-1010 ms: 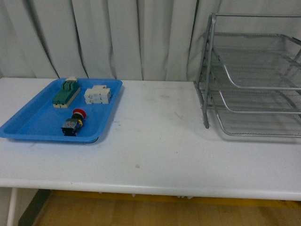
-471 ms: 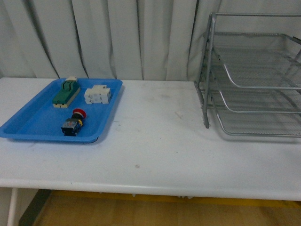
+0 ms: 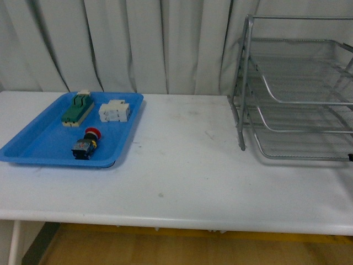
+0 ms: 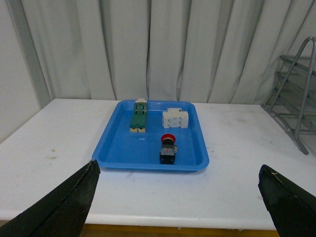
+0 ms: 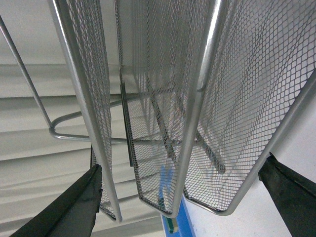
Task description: Place button on rack with both arms
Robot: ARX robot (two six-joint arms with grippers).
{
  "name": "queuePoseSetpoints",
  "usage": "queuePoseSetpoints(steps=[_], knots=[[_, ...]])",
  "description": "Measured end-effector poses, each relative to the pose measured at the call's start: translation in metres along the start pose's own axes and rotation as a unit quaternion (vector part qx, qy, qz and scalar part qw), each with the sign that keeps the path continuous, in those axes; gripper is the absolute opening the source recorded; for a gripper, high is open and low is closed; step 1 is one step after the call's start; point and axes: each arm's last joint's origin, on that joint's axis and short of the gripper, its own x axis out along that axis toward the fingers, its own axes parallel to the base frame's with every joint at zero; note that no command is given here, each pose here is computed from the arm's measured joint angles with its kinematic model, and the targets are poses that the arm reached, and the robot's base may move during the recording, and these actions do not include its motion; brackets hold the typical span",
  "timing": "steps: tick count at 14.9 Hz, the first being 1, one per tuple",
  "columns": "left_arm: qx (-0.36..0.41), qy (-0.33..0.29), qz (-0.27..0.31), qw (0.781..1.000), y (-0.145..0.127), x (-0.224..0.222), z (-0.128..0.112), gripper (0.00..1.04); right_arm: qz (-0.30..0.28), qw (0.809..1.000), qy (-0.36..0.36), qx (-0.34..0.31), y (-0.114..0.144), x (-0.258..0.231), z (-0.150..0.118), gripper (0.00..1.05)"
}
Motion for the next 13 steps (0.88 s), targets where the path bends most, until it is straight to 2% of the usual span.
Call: queuePoseSetpoints(steps=[3,9,10,13], knots=[[0.000,0.000,0.000,1.000,0.000,0.000,0.000,0.98,-0.010,1.000,0.001,0.002,-0.010,0.007,-0.002,0.98],[0.000,0.000,0.000,1.000,0.000,0.000,0.000,0.98,0.005,1.000,-0.007,-0.017,-0.011,0.024,0.006,0.98],[0.000,0.000,0.000,1.000,0.000,0.000,0.000,0.98,0.003,1.000,-0.009,-0.016,-0.013,0.025,0.008,0.91],[0.000,0.000,0.000,1.000,0.000,0.000,0.000,0.98,0.019,0.999,-0.014,-0.028,-0.007,0.034,0.014,0.57]])
